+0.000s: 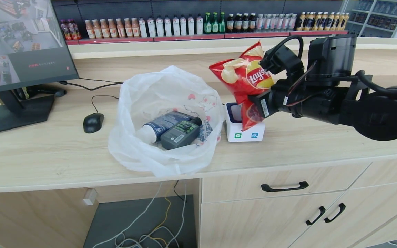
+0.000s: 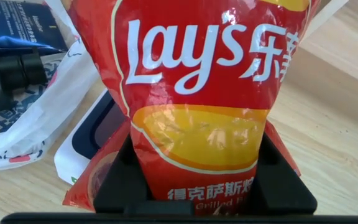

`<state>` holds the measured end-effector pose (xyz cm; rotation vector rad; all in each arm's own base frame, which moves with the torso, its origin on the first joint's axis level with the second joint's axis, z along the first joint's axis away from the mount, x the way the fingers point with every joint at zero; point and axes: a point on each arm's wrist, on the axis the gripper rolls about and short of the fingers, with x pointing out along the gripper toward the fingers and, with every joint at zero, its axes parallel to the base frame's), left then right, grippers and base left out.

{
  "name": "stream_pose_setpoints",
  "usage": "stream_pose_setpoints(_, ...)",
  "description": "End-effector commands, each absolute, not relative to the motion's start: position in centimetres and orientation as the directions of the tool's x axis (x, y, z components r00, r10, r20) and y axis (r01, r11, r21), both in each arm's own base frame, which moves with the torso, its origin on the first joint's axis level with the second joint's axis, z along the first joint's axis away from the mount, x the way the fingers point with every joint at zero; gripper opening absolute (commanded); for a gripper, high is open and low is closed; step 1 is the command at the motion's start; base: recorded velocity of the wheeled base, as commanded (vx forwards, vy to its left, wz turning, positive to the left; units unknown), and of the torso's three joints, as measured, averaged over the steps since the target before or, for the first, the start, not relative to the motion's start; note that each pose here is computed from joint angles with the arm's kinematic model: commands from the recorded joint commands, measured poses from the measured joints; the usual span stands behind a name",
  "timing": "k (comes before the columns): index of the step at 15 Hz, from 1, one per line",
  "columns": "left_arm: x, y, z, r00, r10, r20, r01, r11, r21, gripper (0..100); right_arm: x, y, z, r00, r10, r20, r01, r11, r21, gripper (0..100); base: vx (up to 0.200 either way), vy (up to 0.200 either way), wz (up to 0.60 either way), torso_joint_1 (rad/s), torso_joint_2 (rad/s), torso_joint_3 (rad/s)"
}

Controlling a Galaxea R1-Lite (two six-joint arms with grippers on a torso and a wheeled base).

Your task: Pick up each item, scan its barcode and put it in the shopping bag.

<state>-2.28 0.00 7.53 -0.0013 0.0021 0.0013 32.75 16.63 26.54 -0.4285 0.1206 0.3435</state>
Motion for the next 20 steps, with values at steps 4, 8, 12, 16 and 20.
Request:
stream_pose_setpoints(4,-2.3,0.0,7.5,1.000,0.000,-0.002,0.000,1.000,-0.002,100,32.5,16.6,26.6,0.935,0.303,-0.185,-0.352,0.852,-0.388,0,0.000,0.000,0.00,0.000,0.00,0.000)
stream_pose_setpoints(8,-2.3,0.0,7.5,1.000,0.002,-0.002,-0.002,1.000,-0.002,100,32.4,16.4,26.3,0.933,0.300,-0.198,-0.356,0.850,-0.389,0,0.000,0.000,0.00,0.000,0.00,0.000)
stream_pose_setpoints(12,-2.3,0.0,7.5,1.000,0.002,-0.002,-0.002,1.000,-0.002,100,32.0,16.4,26.2,0.932,0.303,-0.198,-0.358,0.852,-0.382,0,0.000,0.000,0.00,0.000,0.00,0.000)
stream_pose_setpoints(16,-2.3,0.0,7.5,1.000,0.002,-0.002,-0.002,1.000,-0.002,100,31.7,16.4,26.6,0.939,0.317,-0.133,-0.343,0.867,-0.361,0,0.000,0.000,0.00,0.000,0.00,0.000)
stream_pose_setpoints(20,-2.3,0.0,7.5,1.000,0.002,-0.002,-0.002,1.000,-0.002,100,30.4,15.9,26.0,0.914,0.405,-0.035,-0.396,0.869,-0.297,0,0.000,0.000,0.00,0.000,0.00,0.000)
